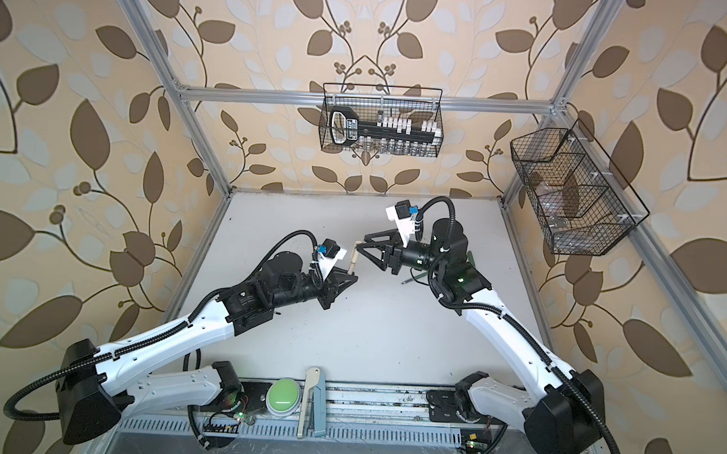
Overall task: Insert the pens into the pen caps
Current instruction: 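Press the beige cap down onto the pen with the right gripper, then close the right gripper on the capped beige pen while the left gripper holds it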
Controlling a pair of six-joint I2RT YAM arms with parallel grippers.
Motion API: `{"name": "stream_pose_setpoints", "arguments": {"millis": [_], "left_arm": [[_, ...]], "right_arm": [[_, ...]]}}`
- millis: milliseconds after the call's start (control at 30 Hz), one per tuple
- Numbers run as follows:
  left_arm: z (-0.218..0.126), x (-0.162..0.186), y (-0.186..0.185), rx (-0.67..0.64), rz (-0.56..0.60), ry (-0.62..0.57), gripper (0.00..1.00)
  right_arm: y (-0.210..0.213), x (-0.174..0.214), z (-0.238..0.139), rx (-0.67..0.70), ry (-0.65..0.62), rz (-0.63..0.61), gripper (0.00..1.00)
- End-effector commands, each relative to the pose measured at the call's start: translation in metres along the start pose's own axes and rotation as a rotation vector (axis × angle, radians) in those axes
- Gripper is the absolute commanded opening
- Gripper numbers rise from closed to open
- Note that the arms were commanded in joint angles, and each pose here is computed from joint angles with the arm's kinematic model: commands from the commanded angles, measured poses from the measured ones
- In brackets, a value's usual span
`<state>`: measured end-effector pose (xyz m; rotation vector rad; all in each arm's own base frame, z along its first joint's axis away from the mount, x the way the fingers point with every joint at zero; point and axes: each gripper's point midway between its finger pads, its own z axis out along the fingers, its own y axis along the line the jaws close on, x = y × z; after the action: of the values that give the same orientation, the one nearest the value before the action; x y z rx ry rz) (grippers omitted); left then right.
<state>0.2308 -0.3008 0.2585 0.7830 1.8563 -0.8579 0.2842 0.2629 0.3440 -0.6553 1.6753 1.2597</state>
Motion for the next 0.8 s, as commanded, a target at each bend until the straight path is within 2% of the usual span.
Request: {"name": "stream_pose_setpoints", "arguments": {"millis": [0,767], "left_arm": [[-0.007,-0.023,-0.015,0.059,-0.002,-0.047,0.0],[0.005,-0.016,-0.003,0.005,0.019,-0.019,0.0]], "right_arm": [[0.002,-0.009,0.003,-0.048,-0.013,0.047,0.51],[-0.011,0.009,0.009,-0.037,0.034,0.097,0.44]]}}
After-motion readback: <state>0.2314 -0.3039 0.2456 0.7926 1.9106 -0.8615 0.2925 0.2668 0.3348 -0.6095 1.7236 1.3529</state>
